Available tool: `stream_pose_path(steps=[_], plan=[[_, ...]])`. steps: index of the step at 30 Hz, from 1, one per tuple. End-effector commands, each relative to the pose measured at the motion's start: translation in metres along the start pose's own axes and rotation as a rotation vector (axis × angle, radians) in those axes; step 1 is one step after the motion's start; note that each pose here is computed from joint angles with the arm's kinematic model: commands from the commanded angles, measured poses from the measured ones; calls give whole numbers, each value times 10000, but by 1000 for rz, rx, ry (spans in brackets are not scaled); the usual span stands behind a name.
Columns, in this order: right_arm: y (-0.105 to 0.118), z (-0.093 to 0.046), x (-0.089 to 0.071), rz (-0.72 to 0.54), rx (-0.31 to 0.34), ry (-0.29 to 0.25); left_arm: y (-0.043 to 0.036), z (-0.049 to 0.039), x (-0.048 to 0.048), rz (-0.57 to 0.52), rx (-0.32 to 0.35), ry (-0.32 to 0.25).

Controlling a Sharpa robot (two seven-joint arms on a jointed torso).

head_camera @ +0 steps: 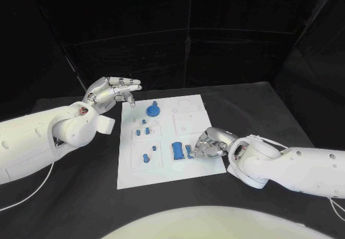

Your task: Assemble the parts on the task board

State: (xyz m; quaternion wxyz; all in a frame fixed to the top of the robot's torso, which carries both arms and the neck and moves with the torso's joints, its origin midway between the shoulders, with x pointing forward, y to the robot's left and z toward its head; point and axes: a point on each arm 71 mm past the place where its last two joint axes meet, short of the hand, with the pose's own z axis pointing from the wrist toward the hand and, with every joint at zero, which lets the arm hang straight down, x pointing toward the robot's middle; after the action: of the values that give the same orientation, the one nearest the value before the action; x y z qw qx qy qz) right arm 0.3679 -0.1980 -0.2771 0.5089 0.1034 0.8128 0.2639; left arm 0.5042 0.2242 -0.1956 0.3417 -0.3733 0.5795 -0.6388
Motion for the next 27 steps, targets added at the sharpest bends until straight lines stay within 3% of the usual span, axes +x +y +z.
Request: stream_pose_path(steps=[1, 20, 27], plan=[[55, -31, 12, 11, -70, 29, -15, 3, 9, -5, 9, 11], [3, -23, 20, -5, -59, 62, -12, 9, 11, -5, 9, 11], [-40, 16, -6, -3, -32, 27, -12, 8, 10, -5, 9, 11]])
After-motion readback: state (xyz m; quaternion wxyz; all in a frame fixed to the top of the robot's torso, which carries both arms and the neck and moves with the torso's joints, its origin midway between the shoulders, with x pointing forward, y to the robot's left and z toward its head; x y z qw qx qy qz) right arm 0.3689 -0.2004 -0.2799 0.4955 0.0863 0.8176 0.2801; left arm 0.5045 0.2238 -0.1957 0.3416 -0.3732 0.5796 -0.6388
